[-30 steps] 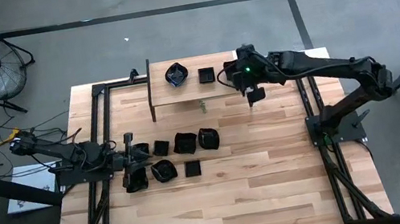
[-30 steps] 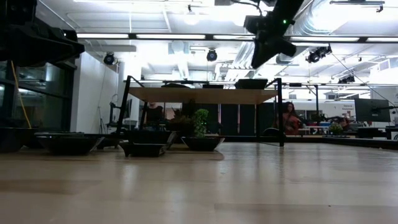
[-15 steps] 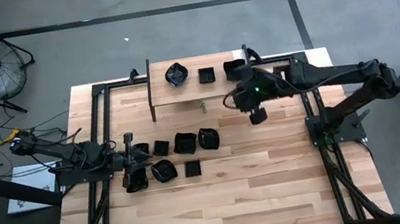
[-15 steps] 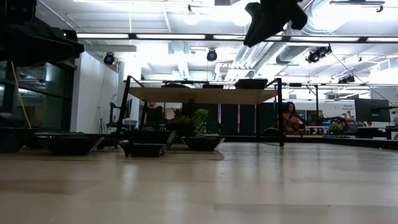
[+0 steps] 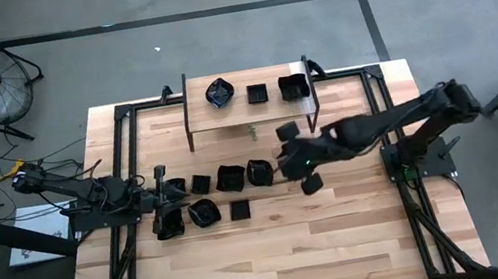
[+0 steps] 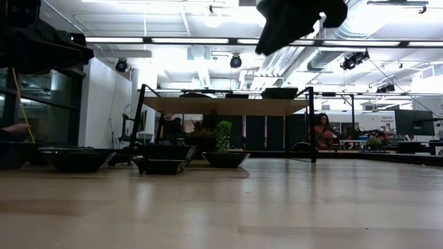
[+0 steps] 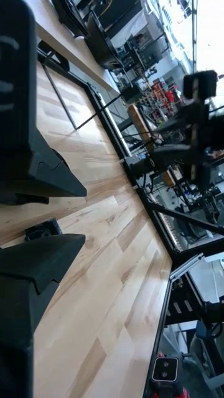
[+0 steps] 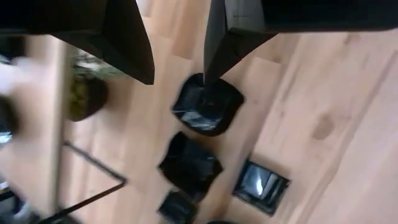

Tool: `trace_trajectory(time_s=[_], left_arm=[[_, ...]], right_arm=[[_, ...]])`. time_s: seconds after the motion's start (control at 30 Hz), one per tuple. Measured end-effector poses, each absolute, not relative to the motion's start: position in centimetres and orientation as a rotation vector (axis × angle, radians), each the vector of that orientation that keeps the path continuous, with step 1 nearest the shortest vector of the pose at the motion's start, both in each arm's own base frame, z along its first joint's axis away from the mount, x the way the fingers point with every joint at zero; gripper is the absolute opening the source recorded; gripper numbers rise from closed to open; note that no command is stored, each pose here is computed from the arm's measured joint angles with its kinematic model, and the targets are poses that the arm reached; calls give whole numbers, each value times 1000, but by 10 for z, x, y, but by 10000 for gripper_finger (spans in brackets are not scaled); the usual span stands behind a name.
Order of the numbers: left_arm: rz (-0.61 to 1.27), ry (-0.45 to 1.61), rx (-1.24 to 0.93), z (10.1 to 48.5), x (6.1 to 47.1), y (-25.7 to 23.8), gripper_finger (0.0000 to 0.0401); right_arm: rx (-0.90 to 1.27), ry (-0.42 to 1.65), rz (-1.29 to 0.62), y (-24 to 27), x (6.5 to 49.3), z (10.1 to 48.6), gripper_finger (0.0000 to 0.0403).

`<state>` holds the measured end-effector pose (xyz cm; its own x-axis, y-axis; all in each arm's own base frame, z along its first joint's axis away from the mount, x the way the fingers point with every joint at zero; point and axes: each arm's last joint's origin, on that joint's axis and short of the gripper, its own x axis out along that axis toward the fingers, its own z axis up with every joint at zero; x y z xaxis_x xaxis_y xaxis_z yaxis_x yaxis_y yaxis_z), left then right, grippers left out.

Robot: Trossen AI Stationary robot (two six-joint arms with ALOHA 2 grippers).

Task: Pick & Place Mini shaped plates
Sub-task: Stack the leaf shaped plate on top of the other leaf shaped plate on the shelf

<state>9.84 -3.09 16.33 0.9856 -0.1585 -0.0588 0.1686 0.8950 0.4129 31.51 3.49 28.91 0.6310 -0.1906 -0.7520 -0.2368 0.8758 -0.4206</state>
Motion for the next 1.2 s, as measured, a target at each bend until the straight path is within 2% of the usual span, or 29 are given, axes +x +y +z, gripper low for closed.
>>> trace_trajectory(time_s=[0.3,0.57,0.9,1.2], left_arm=[[-169,24,430,163,98,-31,103],[-166,25,430,163,98,-31,103],[-166,24,430,163,98,-31,103],[-166,24,430,163,98,-31,103]], right_arm=[[-358,904,-25,53,349,248,134],[-314,911,-39,57,370,216,134],[-239,949,-135,58,382,186,134],[-275,1026,-136,57,383,167,134]])
